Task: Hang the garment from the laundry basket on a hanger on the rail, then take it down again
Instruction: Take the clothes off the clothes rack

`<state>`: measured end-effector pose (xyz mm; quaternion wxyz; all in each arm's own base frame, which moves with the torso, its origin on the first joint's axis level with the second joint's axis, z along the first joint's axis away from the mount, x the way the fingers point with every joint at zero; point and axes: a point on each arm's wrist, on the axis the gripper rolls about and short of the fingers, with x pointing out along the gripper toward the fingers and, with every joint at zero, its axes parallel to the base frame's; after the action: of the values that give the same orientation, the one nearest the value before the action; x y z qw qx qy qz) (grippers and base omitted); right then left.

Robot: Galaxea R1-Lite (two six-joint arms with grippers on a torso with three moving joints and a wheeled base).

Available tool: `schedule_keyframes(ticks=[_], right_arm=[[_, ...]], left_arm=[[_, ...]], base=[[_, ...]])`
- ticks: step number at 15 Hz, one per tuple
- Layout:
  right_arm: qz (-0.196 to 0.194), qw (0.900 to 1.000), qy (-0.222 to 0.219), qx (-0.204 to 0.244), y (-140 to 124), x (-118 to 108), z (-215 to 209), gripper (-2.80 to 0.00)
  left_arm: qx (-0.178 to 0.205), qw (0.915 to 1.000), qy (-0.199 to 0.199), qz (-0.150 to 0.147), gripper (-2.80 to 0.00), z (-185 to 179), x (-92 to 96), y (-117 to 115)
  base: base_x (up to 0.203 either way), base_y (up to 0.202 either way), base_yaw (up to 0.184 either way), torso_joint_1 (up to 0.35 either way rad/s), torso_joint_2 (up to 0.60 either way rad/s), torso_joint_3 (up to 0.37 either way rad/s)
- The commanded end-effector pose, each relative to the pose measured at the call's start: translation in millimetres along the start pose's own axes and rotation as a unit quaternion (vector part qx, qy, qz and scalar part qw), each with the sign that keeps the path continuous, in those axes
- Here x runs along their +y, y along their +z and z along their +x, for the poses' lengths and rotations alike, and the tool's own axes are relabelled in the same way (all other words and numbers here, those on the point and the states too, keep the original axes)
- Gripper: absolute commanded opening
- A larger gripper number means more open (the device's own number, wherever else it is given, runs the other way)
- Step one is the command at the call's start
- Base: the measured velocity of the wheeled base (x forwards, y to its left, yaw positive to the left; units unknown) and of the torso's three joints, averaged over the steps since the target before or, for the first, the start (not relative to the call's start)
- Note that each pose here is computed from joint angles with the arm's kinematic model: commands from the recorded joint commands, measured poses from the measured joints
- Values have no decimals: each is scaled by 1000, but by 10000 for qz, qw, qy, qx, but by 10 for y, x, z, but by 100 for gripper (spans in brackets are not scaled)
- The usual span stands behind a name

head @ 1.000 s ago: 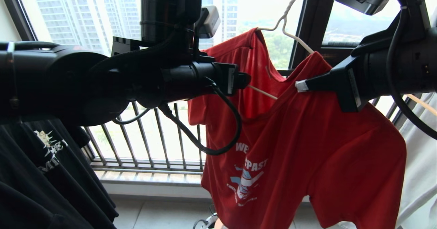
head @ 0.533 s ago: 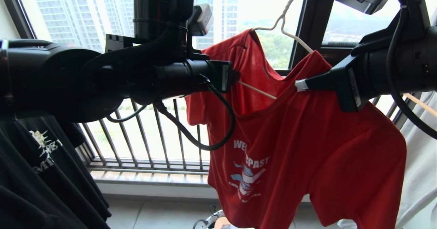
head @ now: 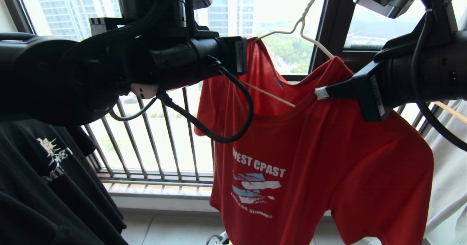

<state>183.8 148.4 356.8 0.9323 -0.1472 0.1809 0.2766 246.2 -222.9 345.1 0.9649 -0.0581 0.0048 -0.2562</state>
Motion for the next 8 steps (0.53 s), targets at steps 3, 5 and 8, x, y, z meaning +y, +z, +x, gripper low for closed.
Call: schedule_keyframes(ticks=[3,5,8], right_arm=[[-19,10000,20,44,-13,11,7,-280],[-20,10000,21,50,-16,12,9,-280],[-19,10000,20,42,-17,11,-1,-280]], left_arm=[[-149,9999,-18,-45,-280,7,-10,69],[-291,9995,-27,-86,-280,22,-18,147],[-381,9992,-12,-107,-280,31,-13,198]], base=[[0,0,0,0,0,0],[0,0,0,0,0,0],[0,0,0,0,0,0]])
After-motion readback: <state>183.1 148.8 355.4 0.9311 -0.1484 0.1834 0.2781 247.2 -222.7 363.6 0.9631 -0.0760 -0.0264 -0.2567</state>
